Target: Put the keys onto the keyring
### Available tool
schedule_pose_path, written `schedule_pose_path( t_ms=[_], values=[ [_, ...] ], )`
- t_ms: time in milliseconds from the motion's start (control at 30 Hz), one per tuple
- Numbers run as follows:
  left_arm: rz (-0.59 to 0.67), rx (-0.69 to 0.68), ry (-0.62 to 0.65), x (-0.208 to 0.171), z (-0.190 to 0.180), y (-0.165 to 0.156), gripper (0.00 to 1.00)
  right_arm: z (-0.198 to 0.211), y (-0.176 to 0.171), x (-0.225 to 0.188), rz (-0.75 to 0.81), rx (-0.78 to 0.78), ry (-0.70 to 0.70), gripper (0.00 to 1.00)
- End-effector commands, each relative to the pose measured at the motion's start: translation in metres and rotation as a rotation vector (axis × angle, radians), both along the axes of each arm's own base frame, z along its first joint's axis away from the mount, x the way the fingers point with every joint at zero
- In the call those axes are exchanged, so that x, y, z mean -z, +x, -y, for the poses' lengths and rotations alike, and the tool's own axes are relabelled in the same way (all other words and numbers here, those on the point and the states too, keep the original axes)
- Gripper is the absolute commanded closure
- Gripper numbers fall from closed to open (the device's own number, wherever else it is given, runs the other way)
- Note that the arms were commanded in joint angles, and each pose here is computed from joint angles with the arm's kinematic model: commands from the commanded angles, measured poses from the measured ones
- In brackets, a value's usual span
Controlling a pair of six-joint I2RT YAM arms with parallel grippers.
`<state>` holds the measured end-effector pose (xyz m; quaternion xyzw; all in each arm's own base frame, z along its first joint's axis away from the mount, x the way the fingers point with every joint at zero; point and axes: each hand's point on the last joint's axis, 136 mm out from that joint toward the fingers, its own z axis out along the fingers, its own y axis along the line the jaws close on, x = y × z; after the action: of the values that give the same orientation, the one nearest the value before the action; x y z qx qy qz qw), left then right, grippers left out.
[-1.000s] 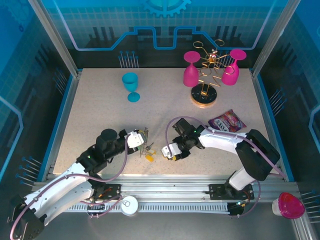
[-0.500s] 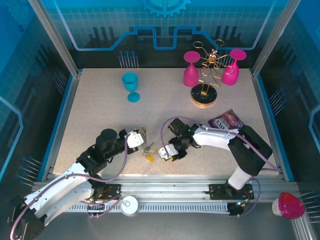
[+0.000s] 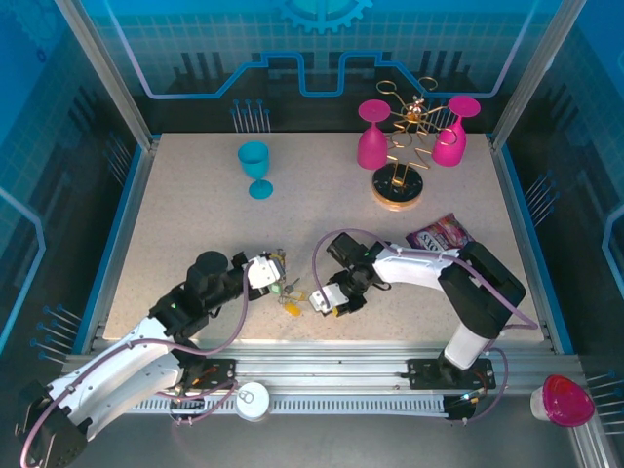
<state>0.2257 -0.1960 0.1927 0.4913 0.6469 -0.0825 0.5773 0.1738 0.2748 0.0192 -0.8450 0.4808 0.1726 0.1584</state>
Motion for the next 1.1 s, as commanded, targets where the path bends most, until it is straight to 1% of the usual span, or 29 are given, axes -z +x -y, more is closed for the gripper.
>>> schedule_pose_path(
  t_ms=[0,300,533,633,767,867,1000,1033,1067],
  values=[
    [0.003,0.007,-0.040,-0.005,0.002,0.000,1.00,-0.005,-0.005,-0.003,-0.021,-0.027,0.010,0.80],
    [0.002,0.008,-0.041,-0.005,0.002,0.000,1.00,-0.005,-0.006,-0.003,-0.027,-0.030,0.005,0.85],
    [0.002,0.008,-0.040,-0.004,0.002,0.000,1.00,-0.003,-0.006,0.000,-0.031,-0.036,-0.016,0.85],
    [0.002,0.009,-0.039,-0.004,0.003,0.000,1.00,-0.003,-0.006,0.001,-0.032,-0.037,-0.021,0.90],
    [0.002,0.008,-0.038,-0.004,0.002,0.000,1.00,-0.002,-0.010,-0.002,-0.046,-0.043,-0.018,1.00],
    [0.006,0.005,-0.037,-0.005,0.002,0.001,1.00,-0.003,-0.012,-0.009,-0.061,-0.035,0.002,1.00],
    [0.007,0.004,-0.037,-0.005,0.001,0.000,1.00,-0.008,-0.015,-0.032,-0.078,0.016,0.065,1.00],
    [0.007,0.003,-0.036,-0.005,0.001,0.000,1.00,-0.009,-0.013,-0.039,-0.082,0.058,0.071,1.00],
    [0.009,0.002,-0.038,-0.006,0.001,0.000,1.00,-0.010,-0.006,-0.043,-0.083,0.137,0.068,1.00]
  ],
)
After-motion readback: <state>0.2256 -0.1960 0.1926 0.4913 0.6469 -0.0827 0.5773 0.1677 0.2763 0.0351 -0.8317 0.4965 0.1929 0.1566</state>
